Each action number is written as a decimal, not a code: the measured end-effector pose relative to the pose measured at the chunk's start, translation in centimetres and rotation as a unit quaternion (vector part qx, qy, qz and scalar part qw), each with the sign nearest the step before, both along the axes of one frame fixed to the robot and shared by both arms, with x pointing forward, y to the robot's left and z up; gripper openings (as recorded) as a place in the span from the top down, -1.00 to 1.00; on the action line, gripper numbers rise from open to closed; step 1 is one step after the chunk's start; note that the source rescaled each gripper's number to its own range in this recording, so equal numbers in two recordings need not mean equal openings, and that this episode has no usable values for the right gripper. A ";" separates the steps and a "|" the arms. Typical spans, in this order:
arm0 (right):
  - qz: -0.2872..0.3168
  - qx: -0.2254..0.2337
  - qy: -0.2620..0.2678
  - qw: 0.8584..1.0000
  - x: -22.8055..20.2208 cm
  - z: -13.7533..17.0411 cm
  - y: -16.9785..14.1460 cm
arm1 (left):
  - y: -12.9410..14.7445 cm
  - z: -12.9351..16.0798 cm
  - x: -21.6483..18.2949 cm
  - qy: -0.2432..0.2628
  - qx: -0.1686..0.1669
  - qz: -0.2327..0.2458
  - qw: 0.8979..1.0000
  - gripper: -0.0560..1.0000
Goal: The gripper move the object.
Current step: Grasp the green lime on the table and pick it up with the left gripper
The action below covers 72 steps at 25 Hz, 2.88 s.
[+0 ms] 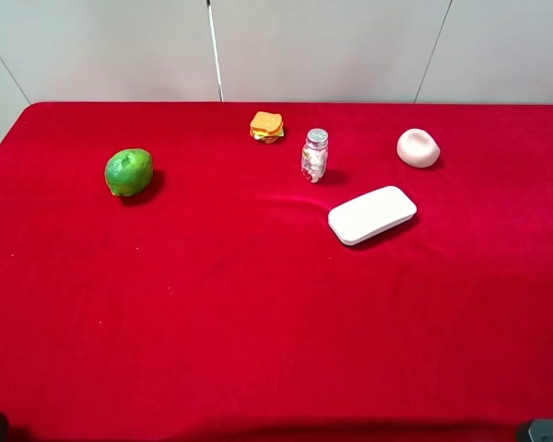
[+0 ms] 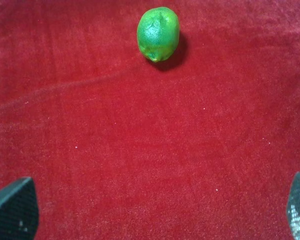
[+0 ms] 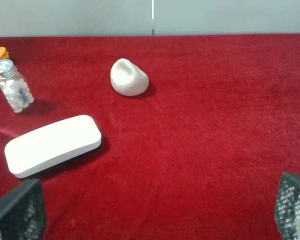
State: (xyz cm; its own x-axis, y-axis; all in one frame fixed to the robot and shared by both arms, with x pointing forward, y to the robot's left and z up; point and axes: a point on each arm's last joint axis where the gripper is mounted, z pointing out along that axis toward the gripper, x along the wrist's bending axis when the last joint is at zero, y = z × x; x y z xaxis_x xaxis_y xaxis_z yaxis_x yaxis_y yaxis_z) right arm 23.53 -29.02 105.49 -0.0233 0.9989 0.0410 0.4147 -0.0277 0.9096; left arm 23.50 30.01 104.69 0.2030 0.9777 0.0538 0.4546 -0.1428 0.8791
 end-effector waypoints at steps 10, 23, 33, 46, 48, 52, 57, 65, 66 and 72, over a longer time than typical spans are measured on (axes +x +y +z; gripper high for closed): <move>0.000 0.000 0.000 1.000 0.0 0.0 0.0 | 0.0 0.0 0.0 0.000 0.000 0.000 1.000 -1.00; 0.000 0.000 0.000 1.000 0.0 0.0 0.0 | 0.0 0.0 0.0 0.000 0.000 0.000 1.000 -1.00; 0.000 0.000 0.000 1.000 0.0 0.0 0.0 | 0.0 0.0 0.0 -0.001 0.000 0.000 1.000 -0.98; 0.000 0.000 0.000 1.000 0.0 0.0 0.0 | -0.4 3.2 4.0 0.051 0.019 0.006 0.999 -0.94; 0.000 0.000 0.000 1.000 0.0 0.0 0.0 | -0.5 3.4 5.3 0.060 0.030 0.010 0.998 -0.94; 0.000 0.000 0.000 1.000 0.0 0.0 0.0 | -0.6 3.3 8.1 0.074 0.057 0.015 0.996 -0.94; 0.000 0.000 0.000 1.000 0.0 0.0 0.0 | -0.9 3.1 11.5 0.065 0.079 0.014 0.995 -0.94; 0.000 0.000 0.000 1.000 0.0 0.0 0.0 | -1.7 2.0 16.2 0.056 0.085 0.001 0.995 -0.92; 0.000 0.000 0.000 1.000 0.0 0.0 0.0 | -1.8 1.6 16.8 0.062 0.086 -0.001 0.994 -0.92; 0.000 0.000 0.000 1.000 0.0 0.0 0.0 | -2.4 -0.3 19.8 0.079 0.070 0.002 0.994 -0.91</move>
